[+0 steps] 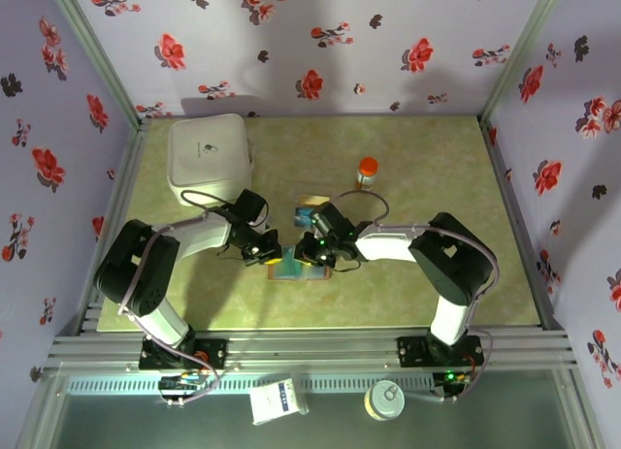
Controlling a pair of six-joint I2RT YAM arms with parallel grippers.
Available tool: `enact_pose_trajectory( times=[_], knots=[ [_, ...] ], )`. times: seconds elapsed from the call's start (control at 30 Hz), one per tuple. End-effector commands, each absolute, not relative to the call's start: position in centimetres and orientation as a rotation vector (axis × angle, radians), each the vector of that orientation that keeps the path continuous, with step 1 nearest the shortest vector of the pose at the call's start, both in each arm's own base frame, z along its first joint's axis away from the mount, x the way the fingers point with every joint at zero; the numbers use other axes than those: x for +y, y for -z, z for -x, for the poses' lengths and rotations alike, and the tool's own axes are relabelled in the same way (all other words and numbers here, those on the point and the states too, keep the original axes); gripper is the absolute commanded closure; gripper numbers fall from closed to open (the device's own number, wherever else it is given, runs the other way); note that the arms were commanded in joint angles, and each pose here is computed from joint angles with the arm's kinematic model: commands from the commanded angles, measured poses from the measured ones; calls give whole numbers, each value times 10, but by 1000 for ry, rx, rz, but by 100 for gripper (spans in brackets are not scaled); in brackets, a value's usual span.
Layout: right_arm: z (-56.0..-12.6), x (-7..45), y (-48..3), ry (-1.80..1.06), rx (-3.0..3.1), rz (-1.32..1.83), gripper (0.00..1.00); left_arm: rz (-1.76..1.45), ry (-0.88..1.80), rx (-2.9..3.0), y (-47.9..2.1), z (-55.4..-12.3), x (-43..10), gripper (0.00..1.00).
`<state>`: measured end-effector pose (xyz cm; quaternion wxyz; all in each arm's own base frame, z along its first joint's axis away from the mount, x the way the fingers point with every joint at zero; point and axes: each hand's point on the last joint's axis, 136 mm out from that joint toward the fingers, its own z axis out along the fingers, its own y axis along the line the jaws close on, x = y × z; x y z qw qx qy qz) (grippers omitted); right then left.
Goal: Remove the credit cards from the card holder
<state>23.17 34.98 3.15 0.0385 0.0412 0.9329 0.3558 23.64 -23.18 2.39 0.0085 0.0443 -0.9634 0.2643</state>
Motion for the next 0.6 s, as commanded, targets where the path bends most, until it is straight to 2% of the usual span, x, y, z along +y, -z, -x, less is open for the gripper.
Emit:
enact_pose_trajectory(
  times=[0.0,0.33,0.57],
  knots=[
    [-236,350,-46,-1155,2813,-152,87,-133,-718,-2996,-11,-227,-223,100],
    [-237,349,-47,-1183,2799,-162,91,-131,-716,-2996,-12,-227,-223,100],
    [-235,329,-41,-1087,2824,-172,92,-129,-711,-2998,-12,-226,-222,100]
  ],
)
